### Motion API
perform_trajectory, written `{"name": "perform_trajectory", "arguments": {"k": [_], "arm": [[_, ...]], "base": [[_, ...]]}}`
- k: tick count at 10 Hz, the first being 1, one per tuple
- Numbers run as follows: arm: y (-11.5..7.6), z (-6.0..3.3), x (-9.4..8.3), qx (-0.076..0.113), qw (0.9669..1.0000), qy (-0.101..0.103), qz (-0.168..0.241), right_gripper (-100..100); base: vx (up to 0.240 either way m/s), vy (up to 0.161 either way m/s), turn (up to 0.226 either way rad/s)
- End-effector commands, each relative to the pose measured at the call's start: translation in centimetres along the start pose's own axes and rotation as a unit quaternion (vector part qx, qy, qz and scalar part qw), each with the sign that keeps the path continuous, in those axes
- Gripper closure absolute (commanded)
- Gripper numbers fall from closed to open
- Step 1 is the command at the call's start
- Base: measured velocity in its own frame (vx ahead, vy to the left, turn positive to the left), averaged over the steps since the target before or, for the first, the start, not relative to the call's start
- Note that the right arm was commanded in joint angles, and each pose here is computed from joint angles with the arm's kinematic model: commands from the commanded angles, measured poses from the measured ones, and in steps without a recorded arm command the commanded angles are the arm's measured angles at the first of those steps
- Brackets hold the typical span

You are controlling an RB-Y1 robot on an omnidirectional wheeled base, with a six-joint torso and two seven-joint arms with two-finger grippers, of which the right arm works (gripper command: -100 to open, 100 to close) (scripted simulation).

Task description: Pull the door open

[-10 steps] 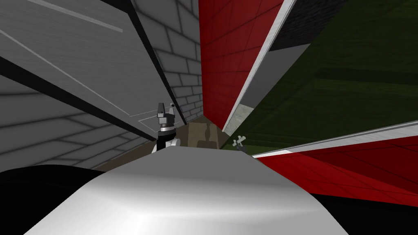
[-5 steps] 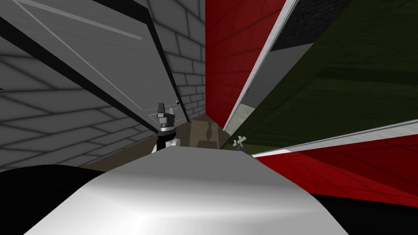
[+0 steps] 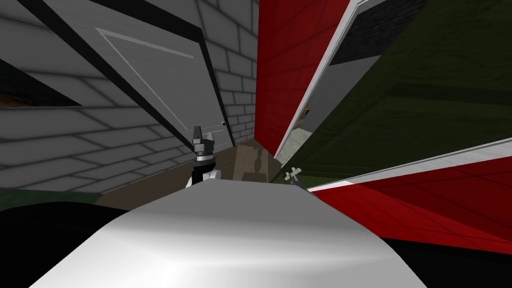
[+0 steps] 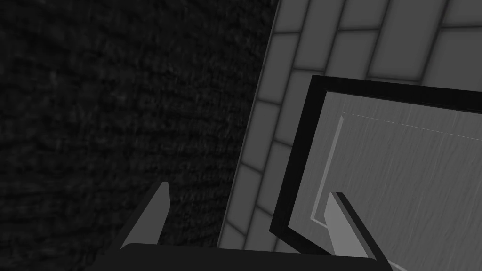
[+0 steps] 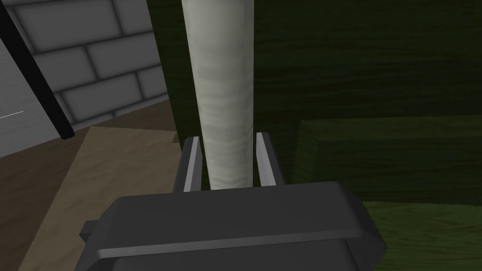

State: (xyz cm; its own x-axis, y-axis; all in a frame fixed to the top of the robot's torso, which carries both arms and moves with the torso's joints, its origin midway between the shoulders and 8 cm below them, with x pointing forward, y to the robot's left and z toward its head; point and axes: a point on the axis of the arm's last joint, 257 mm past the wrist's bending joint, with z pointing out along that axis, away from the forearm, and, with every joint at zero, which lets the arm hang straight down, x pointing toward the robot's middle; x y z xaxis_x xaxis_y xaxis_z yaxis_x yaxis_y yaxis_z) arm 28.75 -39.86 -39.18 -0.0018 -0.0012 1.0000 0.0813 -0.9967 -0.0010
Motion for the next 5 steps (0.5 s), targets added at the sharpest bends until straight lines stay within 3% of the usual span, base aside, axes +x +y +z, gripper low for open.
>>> {"name": "perform_trajectory", "arguments": {"k": [1,5], "arm": [[0.0,0.0,0.0,0.0,1.0,0.0,0.0,100],[0.1,-0.62,-0.06,0.009,1.0,-0.001,0.0,100]], "base": [[-0.1,-0.02,0.033],[-0.194,-0.051,0.15]]}}
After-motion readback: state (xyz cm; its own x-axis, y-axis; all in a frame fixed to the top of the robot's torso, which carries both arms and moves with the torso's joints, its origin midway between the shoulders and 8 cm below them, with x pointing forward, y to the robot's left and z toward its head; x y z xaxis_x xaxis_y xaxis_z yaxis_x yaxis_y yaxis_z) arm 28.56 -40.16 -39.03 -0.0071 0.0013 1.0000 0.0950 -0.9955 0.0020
